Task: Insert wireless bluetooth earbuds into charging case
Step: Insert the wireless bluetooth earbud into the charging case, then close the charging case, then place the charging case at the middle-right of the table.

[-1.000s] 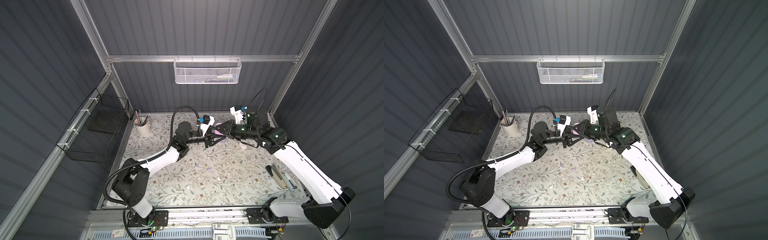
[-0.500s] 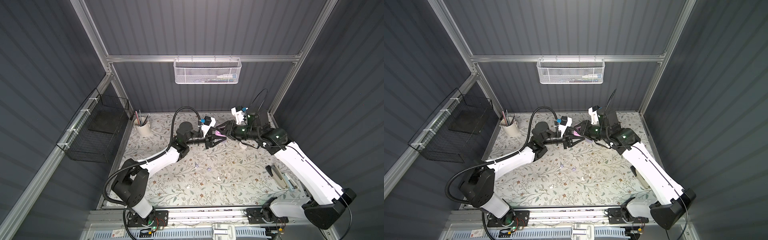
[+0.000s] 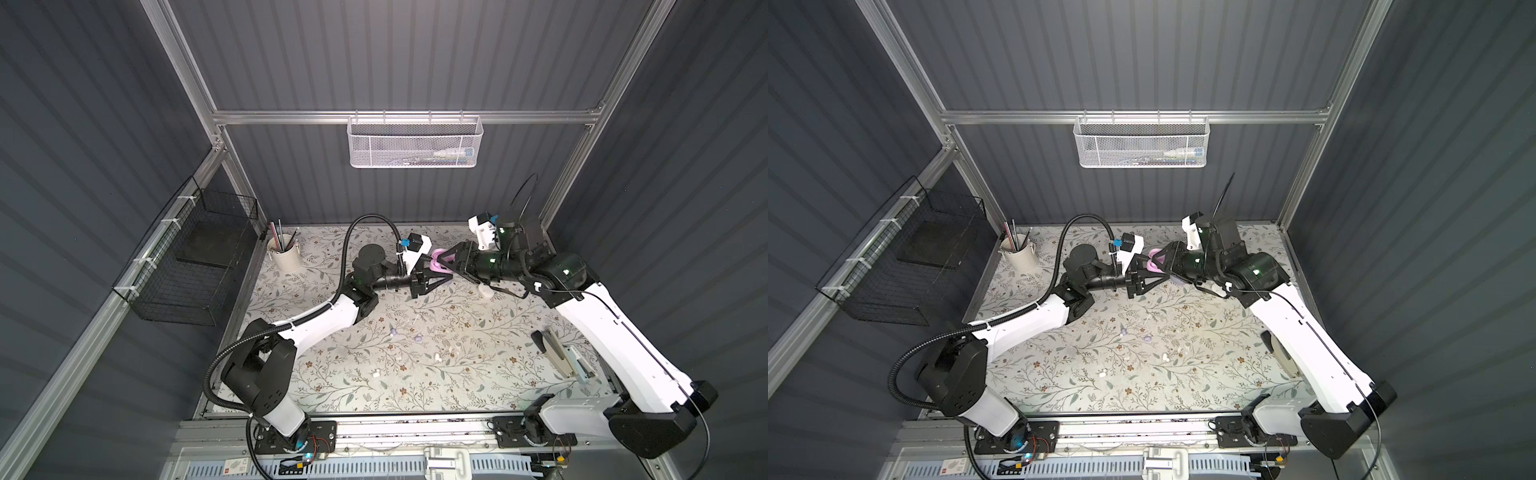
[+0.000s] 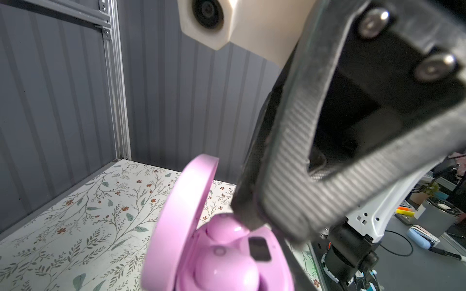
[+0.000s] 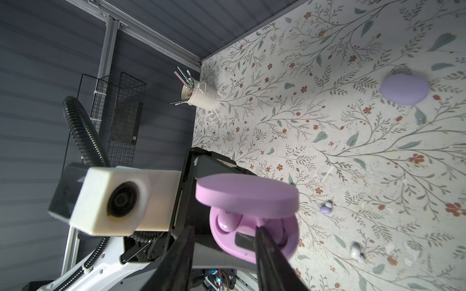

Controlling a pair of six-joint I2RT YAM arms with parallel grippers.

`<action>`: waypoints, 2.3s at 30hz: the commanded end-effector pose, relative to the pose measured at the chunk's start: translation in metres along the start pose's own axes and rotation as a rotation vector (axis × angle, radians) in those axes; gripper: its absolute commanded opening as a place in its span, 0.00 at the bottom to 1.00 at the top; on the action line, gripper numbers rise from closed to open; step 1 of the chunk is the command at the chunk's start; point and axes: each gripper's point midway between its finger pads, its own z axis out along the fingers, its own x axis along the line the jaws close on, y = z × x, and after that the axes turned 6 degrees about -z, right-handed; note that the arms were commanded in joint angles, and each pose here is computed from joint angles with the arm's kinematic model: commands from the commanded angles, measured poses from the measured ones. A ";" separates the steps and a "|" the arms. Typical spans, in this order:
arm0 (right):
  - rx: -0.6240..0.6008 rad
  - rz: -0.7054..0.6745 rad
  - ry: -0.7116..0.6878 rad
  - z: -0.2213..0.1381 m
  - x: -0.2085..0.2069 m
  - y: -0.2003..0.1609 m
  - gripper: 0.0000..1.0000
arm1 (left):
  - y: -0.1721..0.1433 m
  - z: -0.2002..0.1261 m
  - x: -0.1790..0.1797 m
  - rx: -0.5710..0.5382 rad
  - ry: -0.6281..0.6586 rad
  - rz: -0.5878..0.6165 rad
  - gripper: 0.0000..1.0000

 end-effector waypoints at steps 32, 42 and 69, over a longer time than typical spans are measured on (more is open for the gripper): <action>0.178 -0.155 -0.172 -0.003 -0.003 -0.027 0.40 | 0.023 -0.010 -0.012 -0.041 -0.002 0.099 0.33; 0.142 -0.153 -0.263 -0.008 -0.010 -0.013 0.72 | 0.017 -0.010 -0.011 -0.024 -0.008 0.082 0.33; 0.218 -0.139 -0.169 0.025 0.005 -0.017 0.56 | 0.015 -0.012 -0.011 -0.009 0.003 0.074 0.38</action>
